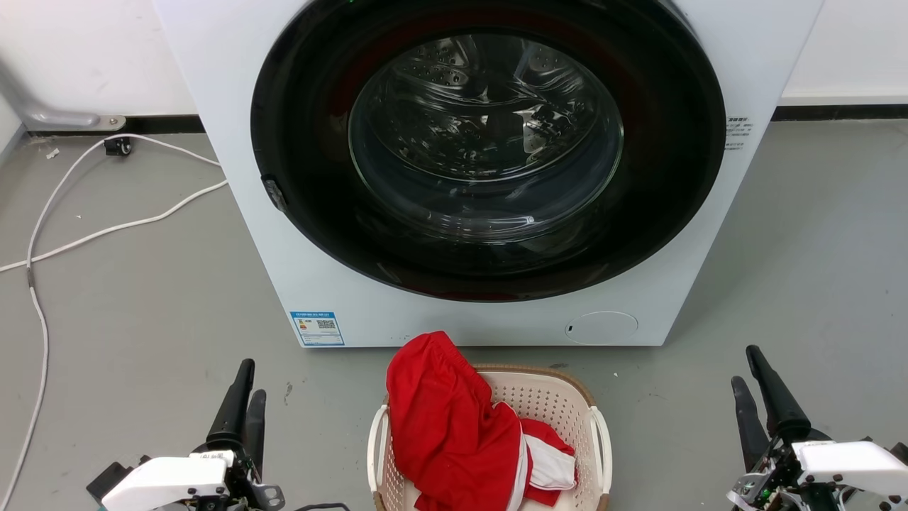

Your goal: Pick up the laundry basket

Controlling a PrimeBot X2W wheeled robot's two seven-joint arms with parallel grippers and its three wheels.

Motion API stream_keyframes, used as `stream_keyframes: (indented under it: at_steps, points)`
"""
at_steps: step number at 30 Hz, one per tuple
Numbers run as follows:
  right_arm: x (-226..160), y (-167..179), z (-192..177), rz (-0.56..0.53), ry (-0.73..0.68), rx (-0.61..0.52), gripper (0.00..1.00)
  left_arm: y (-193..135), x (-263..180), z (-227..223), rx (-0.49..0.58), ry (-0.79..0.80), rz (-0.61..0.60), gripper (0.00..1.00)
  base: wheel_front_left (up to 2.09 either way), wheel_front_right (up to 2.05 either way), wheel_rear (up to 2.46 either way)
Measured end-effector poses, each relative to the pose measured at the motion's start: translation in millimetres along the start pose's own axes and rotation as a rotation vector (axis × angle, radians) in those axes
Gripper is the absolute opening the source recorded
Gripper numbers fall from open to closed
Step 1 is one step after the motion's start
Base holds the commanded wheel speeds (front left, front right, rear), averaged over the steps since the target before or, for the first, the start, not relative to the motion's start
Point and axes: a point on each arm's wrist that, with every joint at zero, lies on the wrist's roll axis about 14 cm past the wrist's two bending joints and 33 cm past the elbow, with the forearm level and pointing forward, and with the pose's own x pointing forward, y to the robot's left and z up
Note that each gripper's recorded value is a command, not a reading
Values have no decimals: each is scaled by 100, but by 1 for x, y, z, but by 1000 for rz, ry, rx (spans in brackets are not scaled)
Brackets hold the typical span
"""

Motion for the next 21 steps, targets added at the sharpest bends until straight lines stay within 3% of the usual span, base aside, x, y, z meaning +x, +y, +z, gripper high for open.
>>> stream_keyframes:
  at_steps: [10,21]
  points:
    - [-2,0,5,-1,-34,-81,100,0,-5,16,78,-67,3,100,0,0,0]
    - [-2,12,17,24,-82,-347,100,-12,-8,41,232,-160,-10,100,0,0,0]
